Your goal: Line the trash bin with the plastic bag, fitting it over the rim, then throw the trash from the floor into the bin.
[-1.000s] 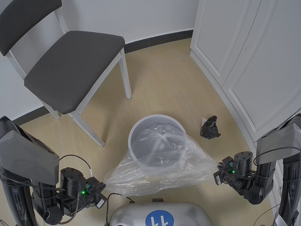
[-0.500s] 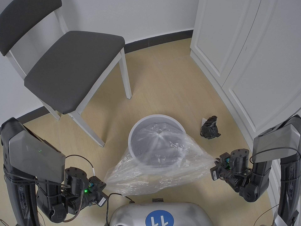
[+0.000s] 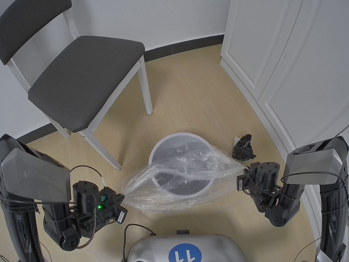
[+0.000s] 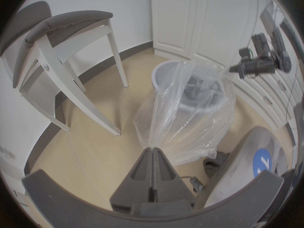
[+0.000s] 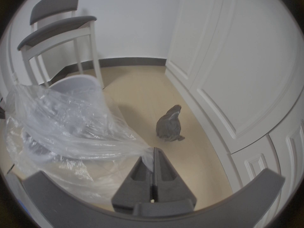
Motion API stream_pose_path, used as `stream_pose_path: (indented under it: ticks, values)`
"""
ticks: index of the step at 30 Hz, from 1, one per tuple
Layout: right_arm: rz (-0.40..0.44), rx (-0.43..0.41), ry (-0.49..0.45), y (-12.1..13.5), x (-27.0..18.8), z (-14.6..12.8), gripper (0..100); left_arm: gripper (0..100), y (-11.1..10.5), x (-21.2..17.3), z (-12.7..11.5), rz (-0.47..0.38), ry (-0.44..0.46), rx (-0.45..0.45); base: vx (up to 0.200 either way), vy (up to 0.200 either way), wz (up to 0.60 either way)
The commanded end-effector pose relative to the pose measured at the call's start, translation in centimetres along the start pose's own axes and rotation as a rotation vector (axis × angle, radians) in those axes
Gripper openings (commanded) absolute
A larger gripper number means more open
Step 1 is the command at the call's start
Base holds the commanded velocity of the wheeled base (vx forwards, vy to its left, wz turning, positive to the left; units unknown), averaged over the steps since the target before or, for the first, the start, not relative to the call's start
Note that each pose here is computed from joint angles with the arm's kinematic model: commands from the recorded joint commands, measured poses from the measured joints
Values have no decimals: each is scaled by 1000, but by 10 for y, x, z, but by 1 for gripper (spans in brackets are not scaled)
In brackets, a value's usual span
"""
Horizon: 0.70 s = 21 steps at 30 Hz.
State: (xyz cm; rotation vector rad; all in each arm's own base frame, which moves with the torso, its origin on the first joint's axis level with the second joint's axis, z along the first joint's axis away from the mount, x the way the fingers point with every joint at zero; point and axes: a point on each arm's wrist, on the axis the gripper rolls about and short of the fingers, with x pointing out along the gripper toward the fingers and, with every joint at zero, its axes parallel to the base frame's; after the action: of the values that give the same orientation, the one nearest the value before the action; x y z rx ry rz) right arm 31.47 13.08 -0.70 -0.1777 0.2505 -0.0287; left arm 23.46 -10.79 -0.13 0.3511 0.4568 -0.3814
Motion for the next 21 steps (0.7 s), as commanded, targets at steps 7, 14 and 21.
stream_pose_path:
  ticks: [7, 14, 21]
  values:
    - [-17, 3, 3, 2, 4, -6, 0, 0, 1, 2, 10, 5, -47, -27, 0, 0, 0]
    - [7, -3, 1, 0, -11, 2, 0, 0, 1, -5, 15, 6, -72, -27, 0, 0, 0]
    - [154, 19, -9, -15, -39, 17, 0, 0, 0, -32, 39, -5, -186, -27, 0, 0, 0]
